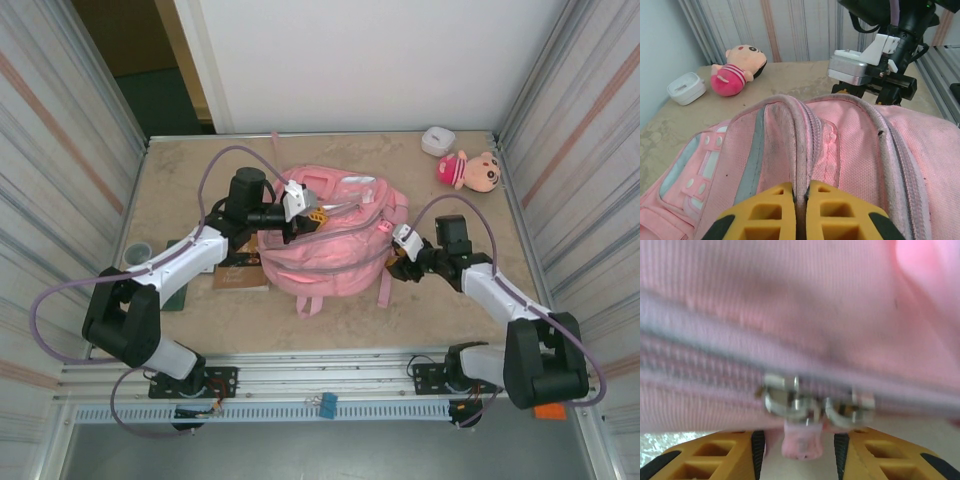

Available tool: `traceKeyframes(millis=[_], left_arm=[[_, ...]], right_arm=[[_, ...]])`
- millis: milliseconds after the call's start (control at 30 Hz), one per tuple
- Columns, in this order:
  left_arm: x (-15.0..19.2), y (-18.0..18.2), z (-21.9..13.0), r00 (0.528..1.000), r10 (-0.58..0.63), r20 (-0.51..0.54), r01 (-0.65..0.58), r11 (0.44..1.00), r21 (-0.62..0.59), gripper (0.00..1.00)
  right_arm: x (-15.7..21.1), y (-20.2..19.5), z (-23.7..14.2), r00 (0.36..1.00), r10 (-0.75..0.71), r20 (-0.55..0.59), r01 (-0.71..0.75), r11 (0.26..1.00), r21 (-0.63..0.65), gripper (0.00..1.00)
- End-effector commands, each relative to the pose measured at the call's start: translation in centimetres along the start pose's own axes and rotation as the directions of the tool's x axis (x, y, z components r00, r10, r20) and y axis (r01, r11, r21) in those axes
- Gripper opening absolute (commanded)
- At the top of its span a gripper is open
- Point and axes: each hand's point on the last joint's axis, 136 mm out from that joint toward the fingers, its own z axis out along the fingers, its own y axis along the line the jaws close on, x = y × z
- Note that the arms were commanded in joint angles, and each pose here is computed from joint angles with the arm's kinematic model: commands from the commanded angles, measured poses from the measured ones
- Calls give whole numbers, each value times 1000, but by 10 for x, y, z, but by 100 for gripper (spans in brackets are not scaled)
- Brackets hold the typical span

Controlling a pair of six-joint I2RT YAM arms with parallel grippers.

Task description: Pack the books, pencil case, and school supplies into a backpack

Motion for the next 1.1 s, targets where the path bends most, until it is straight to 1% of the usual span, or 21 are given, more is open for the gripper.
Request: traceKeyframes(millis=[0, 67, 133, 233, 267, 367, 433, 633, 767, 800, 900, 933, 1000, 1067], left_arm=[[-46, -6, -15, 985, 113, 128, -115, 993, 8, 0], [-44, -4, -14, 986, 113, 119, -114, 994, 0, 0], [-42, -4, -14, 987, 110, 114, -110, 994, -3, 0], [-39, -3, -12, 989, 102, 110, -102, 995, -2, 0], [-38, -3, -11, 989, 101, 110, -101, 995, -2, 0], [-38, -3, -11, 989, 98, 113, -99, 995, 3, 0], [-37, -3, -11, 989, 97, 113, -98, 995, 5, 0], [-39, -6, -11, 987, 97, 125, -100, 995, 20, 0], [-39, -5, -11, 987, 92, 128, -95, 995, 17, 0], [-40, -4, -11, 988, 90, 127, -92, 996, 12, 0], [-37, 0, -10, 990, 85, 114, -85, 996, -12, 0], [-36, 3, -9, 991, 79, 105, -77, 997, -27, 0], [-32, 8, -9, 993, 78, 83, -73, 995, -64, 0], [-29, 11, -7, 995, 77, 70, -71, 994, -89, 0]], right_arm=[[-28, 6, -2, 993, -67, 94, 73, 995, -71, 41], [-26, 10, -4, 995, -60, 80, 67, 994, -88, 38], [-24, 12, -9, 997, -45, 69, 51, 994, -96, 37], [-26, 14, -18, 994, -11, 106, 22, 994, -104, 36], [-28, 13, -21, 993, 5, 122, 8, 995, -103, 36], [-30, 5, -28, 987, 43, 156, -31, 997, -77, 42], [-32, 2, -31, 983, 51, 176, -38, 996, -77, 43], [-35, 4, -27, 980, 65, 190, -40, 990, -135, 41], [-32, 8, -23, 984, 77, 160, -49, 984, -171, 40], [-31, 9, -23, 986, 80, 149, -53, 983, -178, 39], [-28, 10, -25, 988, 81, 131, -58, 984, -168, 28], [-28, 10, -26, 988, 76, 131, -55, 985, -161, 23], [-31, 11, -32, 988, 65, 142, -44, 988, -146, 7], [-34, 13, -36, 986, 59, 155, -37, 990, -139, 0]])
